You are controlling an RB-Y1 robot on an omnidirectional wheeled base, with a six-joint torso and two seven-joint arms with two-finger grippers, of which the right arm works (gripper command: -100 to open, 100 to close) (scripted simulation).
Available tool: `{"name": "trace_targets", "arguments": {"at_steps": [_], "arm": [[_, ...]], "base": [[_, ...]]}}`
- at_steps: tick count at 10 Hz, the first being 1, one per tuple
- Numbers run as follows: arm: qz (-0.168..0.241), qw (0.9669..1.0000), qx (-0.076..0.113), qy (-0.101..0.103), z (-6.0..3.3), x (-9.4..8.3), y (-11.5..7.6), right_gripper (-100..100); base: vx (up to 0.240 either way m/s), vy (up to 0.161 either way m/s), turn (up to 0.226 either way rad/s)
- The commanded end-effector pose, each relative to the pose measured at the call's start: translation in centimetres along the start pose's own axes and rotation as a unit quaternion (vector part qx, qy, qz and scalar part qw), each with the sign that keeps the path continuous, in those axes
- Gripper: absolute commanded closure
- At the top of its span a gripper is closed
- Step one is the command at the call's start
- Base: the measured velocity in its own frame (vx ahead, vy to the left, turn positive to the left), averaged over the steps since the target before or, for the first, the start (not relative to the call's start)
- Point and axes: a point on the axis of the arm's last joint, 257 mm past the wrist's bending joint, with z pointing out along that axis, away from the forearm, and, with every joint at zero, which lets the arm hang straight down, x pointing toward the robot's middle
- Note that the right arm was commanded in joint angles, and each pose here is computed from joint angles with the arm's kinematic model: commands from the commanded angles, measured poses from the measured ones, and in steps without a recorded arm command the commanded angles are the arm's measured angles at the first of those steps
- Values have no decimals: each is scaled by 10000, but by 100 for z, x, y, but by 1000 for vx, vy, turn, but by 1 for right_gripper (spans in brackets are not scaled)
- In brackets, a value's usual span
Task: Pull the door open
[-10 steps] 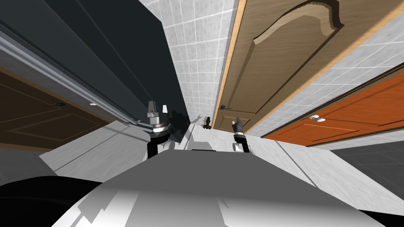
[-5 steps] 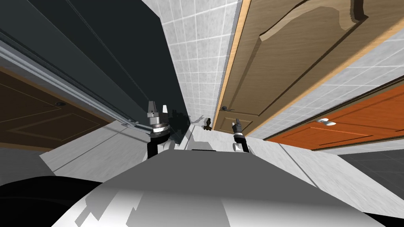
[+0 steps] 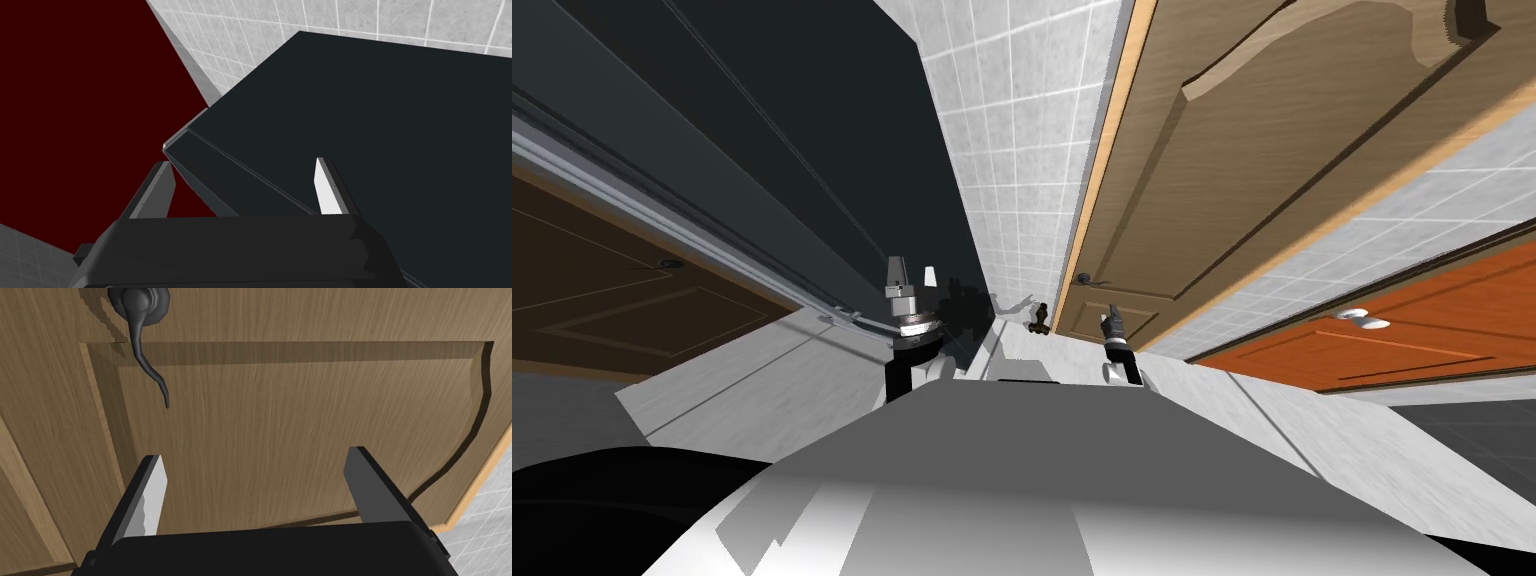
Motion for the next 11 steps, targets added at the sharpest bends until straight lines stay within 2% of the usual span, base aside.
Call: {"name": "trace_targets", "arguments": {"at_steps": [1, 11], "arm": [[-26, 9999, 116, -36, -1, -55, -97, -100], [-143, 9969, 729, -255, -17, -330, -633, -100]], "base": [[99, -8, 32], [100, -5, 23]]}}
